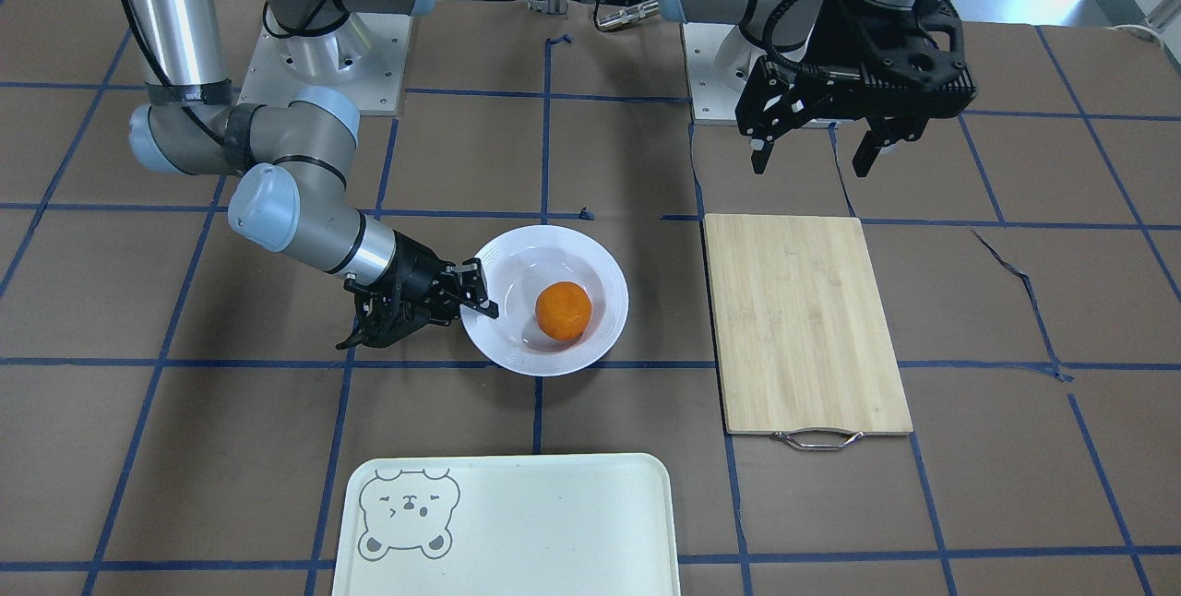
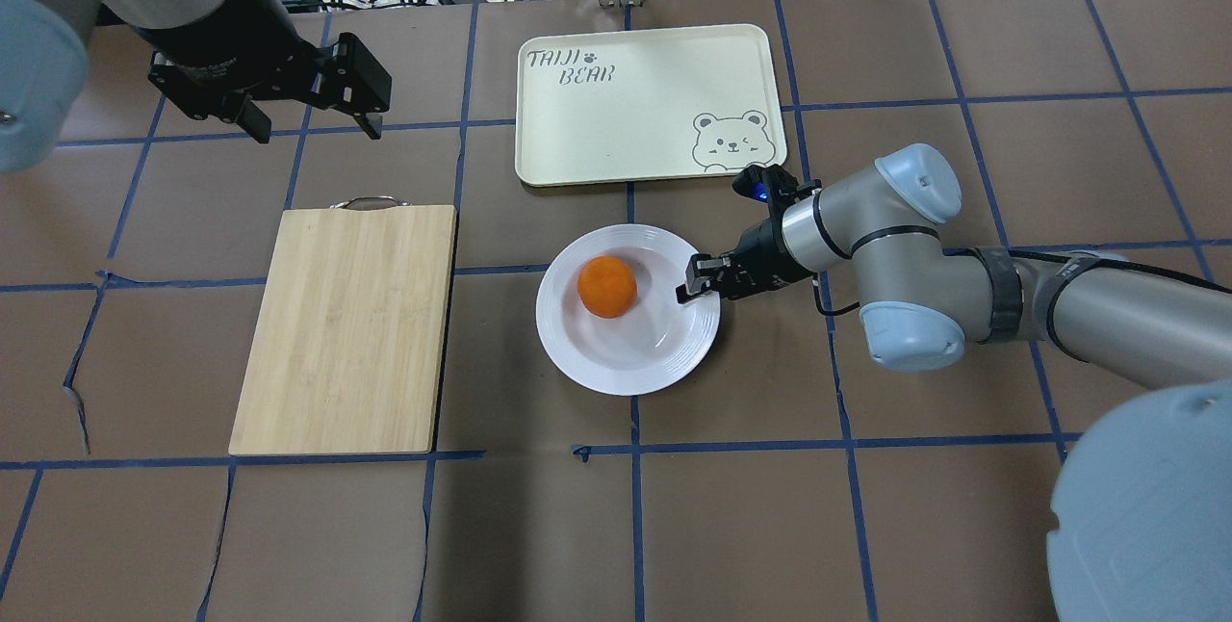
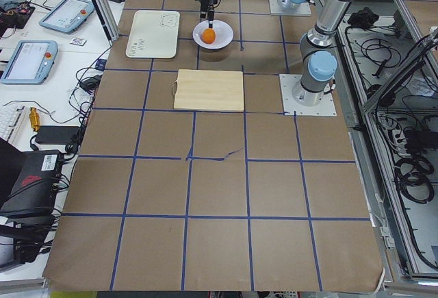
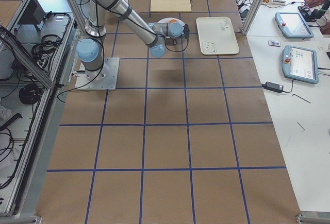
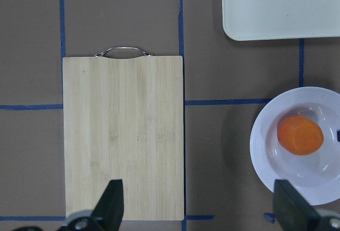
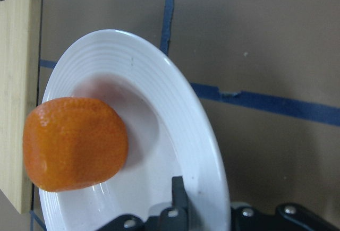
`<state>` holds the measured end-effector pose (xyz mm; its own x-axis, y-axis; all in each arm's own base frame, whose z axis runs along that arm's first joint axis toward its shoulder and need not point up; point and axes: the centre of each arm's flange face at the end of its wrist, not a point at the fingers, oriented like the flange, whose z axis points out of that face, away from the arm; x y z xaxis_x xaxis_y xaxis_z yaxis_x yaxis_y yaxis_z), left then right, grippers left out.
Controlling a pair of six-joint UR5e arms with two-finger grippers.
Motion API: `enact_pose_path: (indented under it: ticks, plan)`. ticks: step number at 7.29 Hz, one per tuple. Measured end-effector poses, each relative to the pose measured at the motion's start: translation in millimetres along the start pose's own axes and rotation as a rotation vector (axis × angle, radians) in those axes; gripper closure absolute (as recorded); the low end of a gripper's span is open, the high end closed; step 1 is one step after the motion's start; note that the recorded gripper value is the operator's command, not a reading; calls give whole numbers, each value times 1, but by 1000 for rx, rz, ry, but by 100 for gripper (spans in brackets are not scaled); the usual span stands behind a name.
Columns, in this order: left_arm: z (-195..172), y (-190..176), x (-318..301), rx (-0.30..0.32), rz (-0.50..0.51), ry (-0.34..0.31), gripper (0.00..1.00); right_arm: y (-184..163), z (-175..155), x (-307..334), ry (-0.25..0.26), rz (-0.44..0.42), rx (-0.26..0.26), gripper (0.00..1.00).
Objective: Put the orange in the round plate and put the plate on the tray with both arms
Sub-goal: 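Slide the plate with the right gripper onto the bear-printed tray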
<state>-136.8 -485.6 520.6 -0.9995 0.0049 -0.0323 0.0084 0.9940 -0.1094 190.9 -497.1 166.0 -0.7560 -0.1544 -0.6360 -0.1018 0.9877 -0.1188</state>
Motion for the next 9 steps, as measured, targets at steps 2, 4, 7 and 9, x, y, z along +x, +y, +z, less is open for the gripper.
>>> enact_pose_path:
  ticks: [2,4,7,9]
  plan:
    - [0,0,0,0,0,0,0,-34,-23,-10,10,-43,68,100]
    - [0,0,0,0,0,0,0,-87,-47,-19,19,-39,115,100]
    - [0,0,0,0,0,0,0,-188,-52,-5,15,32,128,100]
    - [0,0,0,1,0,0,0,-242,-42,12,12,68,123,100]
